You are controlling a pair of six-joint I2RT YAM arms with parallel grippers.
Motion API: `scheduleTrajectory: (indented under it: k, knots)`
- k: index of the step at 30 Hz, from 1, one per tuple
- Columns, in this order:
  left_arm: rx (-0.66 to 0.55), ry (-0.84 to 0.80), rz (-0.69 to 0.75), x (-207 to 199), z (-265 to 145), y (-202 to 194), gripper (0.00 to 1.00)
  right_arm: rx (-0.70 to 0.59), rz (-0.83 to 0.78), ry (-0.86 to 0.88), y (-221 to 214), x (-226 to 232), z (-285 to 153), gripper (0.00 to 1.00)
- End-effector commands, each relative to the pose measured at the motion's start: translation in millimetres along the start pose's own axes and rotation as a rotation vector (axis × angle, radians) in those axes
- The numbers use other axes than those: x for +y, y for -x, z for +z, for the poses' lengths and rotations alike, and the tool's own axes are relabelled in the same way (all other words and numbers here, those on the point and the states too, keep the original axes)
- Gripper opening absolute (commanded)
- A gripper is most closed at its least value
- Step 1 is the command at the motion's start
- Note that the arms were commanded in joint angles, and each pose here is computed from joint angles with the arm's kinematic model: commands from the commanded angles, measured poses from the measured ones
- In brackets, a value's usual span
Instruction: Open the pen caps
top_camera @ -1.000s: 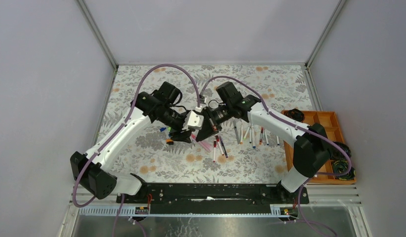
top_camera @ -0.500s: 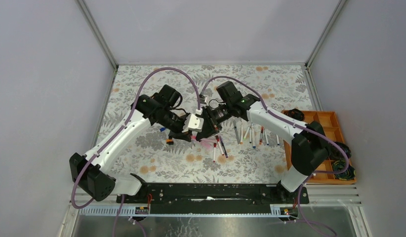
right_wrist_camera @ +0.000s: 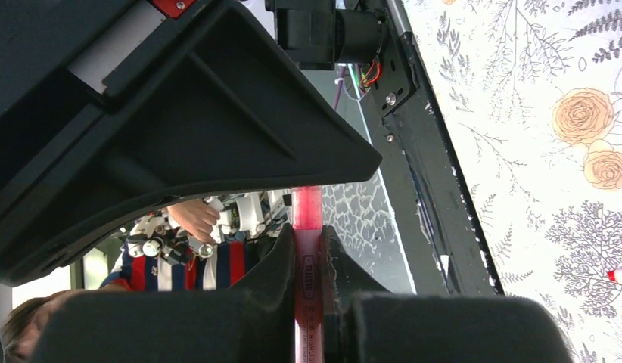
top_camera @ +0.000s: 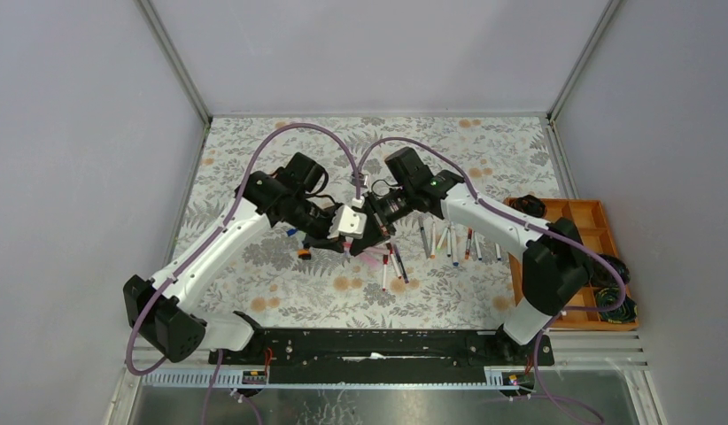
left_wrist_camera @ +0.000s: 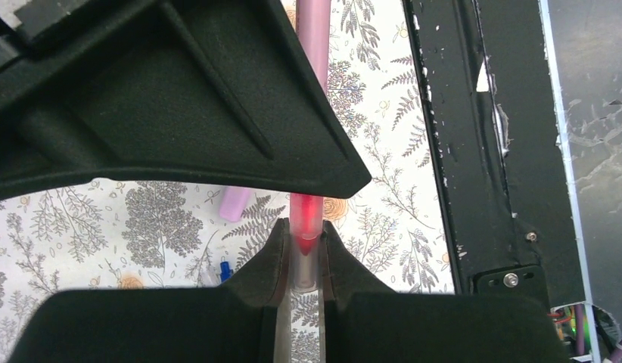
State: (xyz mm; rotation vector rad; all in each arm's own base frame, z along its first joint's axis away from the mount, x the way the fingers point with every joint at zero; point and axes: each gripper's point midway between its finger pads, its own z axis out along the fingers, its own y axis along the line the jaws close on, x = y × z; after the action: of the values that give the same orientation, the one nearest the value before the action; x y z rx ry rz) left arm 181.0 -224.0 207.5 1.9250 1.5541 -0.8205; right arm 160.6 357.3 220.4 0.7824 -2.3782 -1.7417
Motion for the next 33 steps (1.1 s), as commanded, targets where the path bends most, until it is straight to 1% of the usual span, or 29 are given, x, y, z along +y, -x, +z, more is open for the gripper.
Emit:
scheduleTrajectory:
  k: [1,6,10,14,16,18,20,23,27,29,33]
  knots:
    - [0.084,0.048,0.076,6.2,-7.0,-13.3,0.0,-0.006,0.014,-0.086,-19.5,-3.4,-9.5,0.0]
    - [0.252,0.087,0.126,14.4,-21.0,-51.3,0.0,-0.003,0.034,-0.17,-44.0,-17.8,-17.6,0.0]
    - [0.341,0.134,0.108,29.2,-42.9,-84.5,0.0,-0.023,0.056,-0.211,-58.7,-29.1,-23.6,0.0]
    - [0.348,0.165,0.063,40.1,-56.4,-103.0,0.0,-0.044,0.073,-0.226,-62.3,-35.7,-29.0,0.0]
    - [0.345,0.168,0.048,40.6,-55.2,-107.8,0.0,-0.051,0.076,-0.243,-61.6,-37.5,-31.7,0.0]
    - [0.329,0.17,0.035,40.4,-47.4,-112.2,0.0,-0.088,0.067,-0.294,-52.5,-42.7,-38.2,0.0]
    - [0.302,0.205,0.033,48.7,-38.0,-116.1,0.0,-0.155,0.079,-0.408,-39.1,-59.8,-48.4,0.0]
    - [0.257,0.271,-0.064,64.4,-18.9,-127.7,0.0,-0.278,0.13,-0.686,-19.0,-104.9,-78.8,0.0]
    - [0.216,0.317,-0.211,80.3,8.0,-148.1,0.0,-0.47,0.2,-0.971,-1.3,-155.9,-122.5,0.0]
    - [0.212,0.337,-0.248,85.5,17.5,-158.5,0.02,-0.547,0.197,-1.051,7.8,-172.8,-135.2,0.0]
    - [0.232,0.376,-0.292,94.1,26.9,-176.0,0.06,-0.566,0.189,-1.117,16.3,-197.0,-138.0,0.0]
